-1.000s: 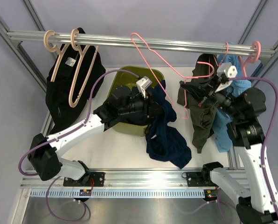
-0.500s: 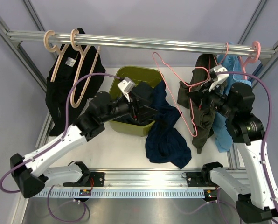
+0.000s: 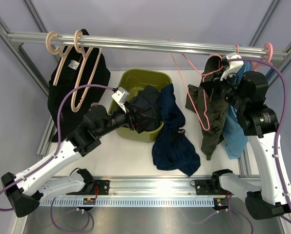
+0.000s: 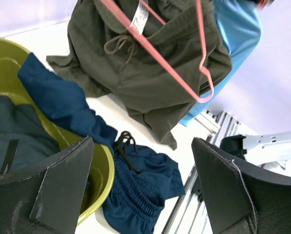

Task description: Remove the shorts from the hanger

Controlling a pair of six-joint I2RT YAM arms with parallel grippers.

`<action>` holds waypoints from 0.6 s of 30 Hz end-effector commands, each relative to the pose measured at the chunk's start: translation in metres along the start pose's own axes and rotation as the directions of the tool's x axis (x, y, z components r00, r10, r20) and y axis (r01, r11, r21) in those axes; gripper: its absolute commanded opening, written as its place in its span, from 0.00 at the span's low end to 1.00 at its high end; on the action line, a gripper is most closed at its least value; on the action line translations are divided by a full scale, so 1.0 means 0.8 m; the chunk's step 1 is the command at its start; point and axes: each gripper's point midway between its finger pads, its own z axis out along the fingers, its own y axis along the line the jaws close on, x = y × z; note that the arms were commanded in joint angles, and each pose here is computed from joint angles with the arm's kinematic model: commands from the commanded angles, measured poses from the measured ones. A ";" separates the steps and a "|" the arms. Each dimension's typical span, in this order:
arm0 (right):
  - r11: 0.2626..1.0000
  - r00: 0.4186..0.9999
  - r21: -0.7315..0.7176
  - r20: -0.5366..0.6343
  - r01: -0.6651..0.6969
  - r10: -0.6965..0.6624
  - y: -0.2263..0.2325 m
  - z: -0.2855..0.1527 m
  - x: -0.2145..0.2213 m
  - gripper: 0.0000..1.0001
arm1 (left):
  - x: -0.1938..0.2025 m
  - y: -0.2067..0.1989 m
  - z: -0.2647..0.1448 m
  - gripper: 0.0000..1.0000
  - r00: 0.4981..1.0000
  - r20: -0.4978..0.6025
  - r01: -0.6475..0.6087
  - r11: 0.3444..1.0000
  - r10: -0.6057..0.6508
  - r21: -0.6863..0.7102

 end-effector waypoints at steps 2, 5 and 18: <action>0.997 0.985 0.057 0.165 0.045 -0.053 -0.009 -0.006 -0.070 0.00 | -0.019 -0.001 -0.008 0.87 0.997 0.076 -0.013 1.000 0.014 -0.009; 0.996 0.976 0.074 0.209 0.050 -0.065 -0.011 -0.007 -0.092 0.00 | -0.020 -0.002 -0.011 0.87 0.996 0.086 -0.014 1.000 0.015 -0.010; 0.995 0.943 0.082 0.321 0.060 -0.083 -0.006 -0.021 -0.145 0.00 | -0.012 0.001 -0.010 0.87 0.996 0.085 -0.009 1.000 0.009 -0.007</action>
